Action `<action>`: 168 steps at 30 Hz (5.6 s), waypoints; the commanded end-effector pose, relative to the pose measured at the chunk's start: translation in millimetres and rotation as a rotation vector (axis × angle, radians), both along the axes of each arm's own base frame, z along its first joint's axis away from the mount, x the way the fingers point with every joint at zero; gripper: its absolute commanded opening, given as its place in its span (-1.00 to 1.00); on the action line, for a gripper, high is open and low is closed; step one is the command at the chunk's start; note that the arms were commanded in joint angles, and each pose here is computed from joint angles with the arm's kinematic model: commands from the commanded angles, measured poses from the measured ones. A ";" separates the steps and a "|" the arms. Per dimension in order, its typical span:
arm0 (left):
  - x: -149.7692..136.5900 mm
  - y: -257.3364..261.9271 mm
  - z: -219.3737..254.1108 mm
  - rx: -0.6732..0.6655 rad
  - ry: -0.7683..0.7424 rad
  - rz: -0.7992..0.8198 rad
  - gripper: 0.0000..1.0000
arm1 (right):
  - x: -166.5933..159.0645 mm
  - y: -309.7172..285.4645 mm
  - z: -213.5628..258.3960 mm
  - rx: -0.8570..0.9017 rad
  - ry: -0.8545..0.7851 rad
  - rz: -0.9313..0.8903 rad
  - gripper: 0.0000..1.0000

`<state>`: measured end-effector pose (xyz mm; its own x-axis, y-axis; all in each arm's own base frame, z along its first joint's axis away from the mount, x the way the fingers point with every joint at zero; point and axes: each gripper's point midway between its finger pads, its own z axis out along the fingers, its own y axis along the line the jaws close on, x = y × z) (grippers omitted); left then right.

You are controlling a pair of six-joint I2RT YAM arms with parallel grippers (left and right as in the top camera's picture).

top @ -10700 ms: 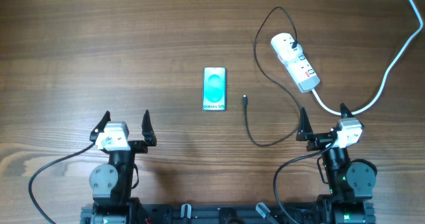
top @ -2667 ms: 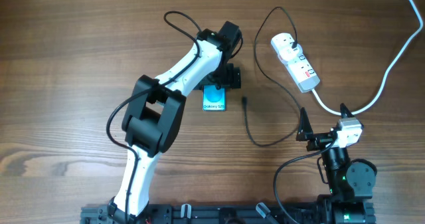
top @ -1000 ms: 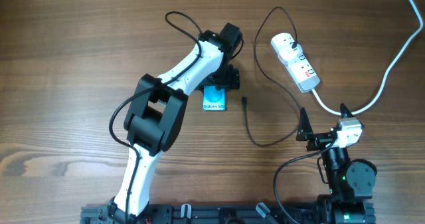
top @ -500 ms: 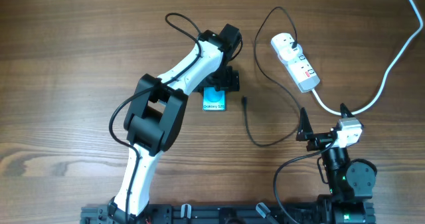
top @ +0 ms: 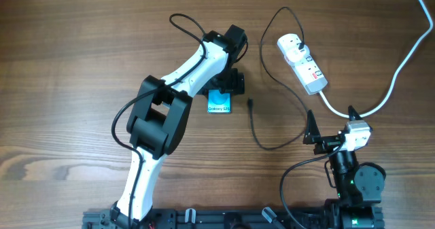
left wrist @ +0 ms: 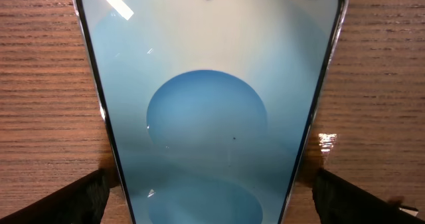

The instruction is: Plug charger to phone and switch on socket

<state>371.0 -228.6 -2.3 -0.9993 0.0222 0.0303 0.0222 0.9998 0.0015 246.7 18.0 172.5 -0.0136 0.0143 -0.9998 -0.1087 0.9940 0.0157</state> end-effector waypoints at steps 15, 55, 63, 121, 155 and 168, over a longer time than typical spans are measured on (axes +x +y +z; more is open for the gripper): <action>-8.5 14.1 -26.5 0.051 0.064 -0.003 0.57 | 0.0 -1.6 1.8 0.012 -0.007 -0.012 0.99; 5.1 30.1 54.7 -0.051 -0.029 0.079 0.45 | 0.0 -1.6 1.8 0.012 -0.007 -0.012 0.99; 0.9 29.7 52.5 -0.047 -0.015 0.075 0.47 | 0.0 -1.6 1.8 0.012 -0.008 -0.012 1.00; -2.5 49.0 -0.3 0.008 -0.026 -0.091 0.83 | 0.0 -1.6 1.8 0.012 -0.007 -0.012 0.99; -1.7 34.5 -4.2 -0.013 -0.054 0.200 1.00 | 0.0 -1.6 1.9 0.012 -0.008 -0.012 1.00; 1.5 34.1 -4.5 -0.021 -0.064 0.279 1.00 | 0.0 -1.6 1.9 0.012 -0.008 -0.012 1.00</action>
